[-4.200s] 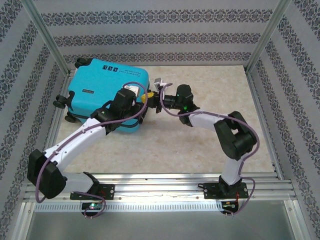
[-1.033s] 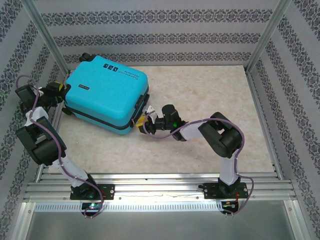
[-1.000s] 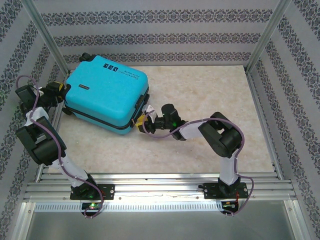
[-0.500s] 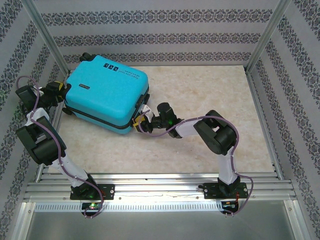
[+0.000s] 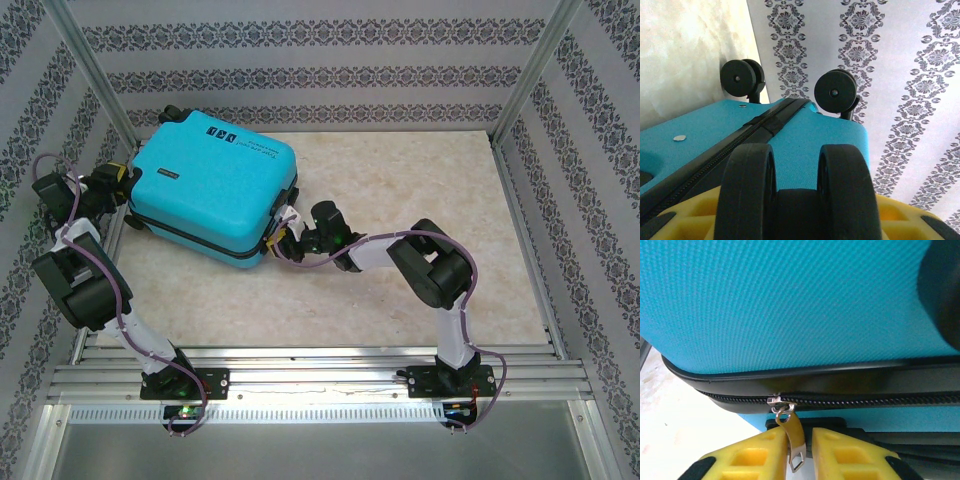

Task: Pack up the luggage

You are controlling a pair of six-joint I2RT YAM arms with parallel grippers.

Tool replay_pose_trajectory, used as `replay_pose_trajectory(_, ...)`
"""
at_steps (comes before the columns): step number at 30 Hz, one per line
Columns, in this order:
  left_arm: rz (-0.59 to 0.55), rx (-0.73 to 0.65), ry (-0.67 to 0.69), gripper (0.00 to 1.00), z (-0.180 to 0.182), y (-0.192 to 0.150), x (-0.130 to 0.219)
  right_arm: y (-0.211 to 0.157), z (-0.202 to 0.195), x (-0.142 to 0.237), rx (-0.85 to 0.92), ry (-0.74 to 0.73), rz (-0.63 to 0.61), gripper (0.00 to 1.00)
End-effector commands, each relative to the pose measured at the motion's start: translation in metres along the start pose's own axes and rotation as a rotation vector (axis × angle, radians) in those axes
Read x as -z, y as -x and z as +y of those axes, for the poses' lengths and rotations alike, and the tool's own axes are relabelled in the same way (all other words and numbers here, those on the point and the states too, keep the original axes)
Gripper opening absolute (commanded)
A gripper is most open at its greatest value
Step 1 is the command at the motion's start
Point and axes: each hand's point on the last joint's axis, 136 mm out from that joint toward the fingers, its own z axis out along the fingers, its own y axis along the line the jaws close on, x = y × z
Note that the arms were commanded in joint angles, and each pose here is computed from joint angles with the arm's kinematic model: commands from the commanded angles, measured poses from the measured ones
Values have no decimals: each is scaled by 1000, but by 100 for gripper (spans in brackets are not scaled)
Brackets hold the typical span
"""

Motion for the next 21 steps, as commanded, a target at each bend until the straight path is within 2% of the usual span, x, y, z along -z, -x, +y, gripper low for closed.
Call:
replay_pose_trajectory(1,96,96,-92,0,-32,-19,2,15,8,-11,36,27,-37,17)
replay_pose_trajectory(4,96,98,-99,0,-31,-18,1,17,8,-10,29,28,-40,18)
replay_pose_trajectory(6,97,101,-100,0,-29,-18,1,19,10,-11,24,34,-46,24)
replay_pose_trajectory(8,97,105,-102,0,-28,-18,0,20,11,-11,26,41,-52,24)
replay_pose_trajectory(9,98,105,-105,0,-28,-18,0,21,12,-11,24,47,-53,20)
replay_pose_trajectory(11,98,110,-108,0,-27,-18,0,22,14,-12,25,61,-51,4)
replay_pose_trajectory(12,100,110,-109,0,-26,-19,0,22,14,-11,24,62,-50,0)
replay_pose_trajectory(16,98,114,-111,0,-24,-18,-1,16,17,-9,28,73,-41,0)
replay_pose_trajectory(21,87,121,-105,0,-21,-16,-2,17,47,2,75,195,-54,0)
